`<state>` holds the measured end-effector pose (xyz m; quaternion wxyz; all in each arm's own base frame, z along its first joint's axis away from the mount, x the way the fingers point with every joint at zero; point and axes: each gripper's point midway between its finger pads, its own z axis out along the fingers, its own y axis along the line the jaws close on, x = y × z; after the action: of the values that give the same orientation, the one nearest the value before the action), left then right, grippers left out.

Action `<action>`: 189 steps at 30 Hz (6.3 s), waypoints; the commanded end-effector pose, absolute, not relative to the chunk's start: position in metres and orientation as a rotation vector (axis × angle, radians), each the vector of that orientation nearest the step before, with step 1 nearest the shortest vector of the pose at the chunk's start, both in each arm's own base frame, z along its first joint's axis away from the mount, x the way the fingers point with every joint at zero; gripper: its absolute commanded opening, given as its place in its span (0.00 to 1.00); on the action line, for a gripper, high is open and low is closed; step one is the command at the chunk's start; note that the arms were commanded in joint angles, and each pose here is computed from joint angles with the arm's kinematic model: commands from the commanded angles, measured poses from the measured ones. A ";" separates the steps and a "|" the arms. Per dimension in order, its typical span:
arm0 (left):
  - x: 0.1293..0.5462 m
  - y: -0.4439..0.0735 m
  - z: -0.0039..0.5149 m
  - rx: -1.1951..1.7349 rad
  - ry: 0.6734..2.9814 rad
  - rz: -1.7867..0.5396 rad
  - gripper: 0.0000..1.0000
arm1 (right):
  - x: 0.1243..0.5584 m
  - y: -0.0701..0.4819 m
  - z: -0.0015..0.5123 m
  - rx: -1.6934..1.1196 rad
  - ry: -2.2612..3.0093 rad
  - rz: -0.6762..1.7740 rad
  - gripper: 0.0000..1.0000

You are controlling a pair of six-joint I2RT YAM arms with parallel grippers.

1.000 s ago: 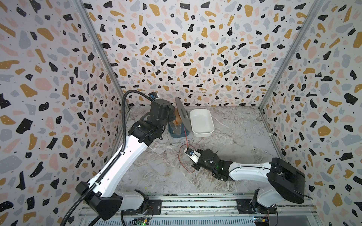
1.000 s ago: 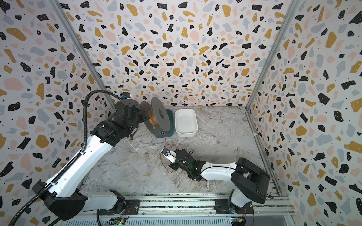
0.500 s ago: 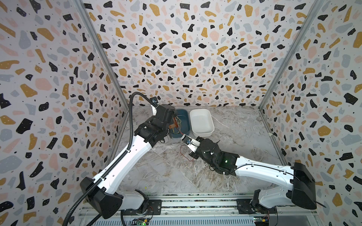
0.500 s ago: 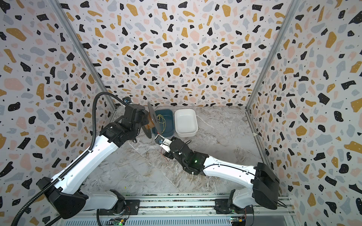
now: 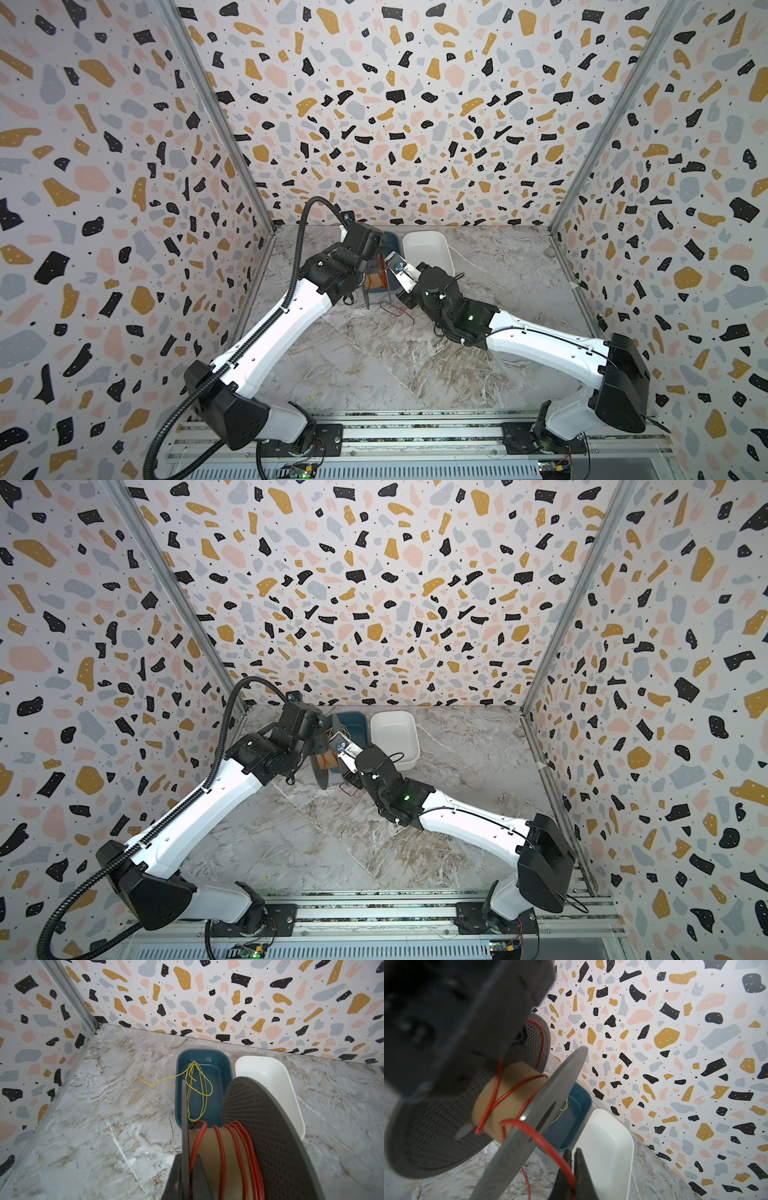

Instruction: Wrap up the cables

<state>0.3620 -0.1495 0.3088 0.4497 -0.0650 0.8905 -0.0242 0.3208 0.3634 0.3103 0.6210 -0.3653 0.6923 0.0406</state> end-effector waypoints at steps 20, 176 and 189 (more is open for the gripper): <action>0.362 -0.192 0.332 0.193 2.248 -0.182 0.00 | 0.416 0.346 0.302 -0.873 1.728 0.295 0.09; 0.340 -0.191 0.378 0.318 2.150 -0.446 0.00 | 0.422 0.315 0.303 -0.966 1.777 0.608 0.23; 0.334 -0.203 0.397 0.333 2.101 -0.607 0.00 | 0.374 0.301 0.280 -0.938 1.711 0.920 0.38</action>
<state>0.3317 -0.1921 0.3507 0.3958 0.1349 0.8880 -0.1912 0.3897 0.2979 0.2395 0.4375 -0.3794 0.7439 0.3336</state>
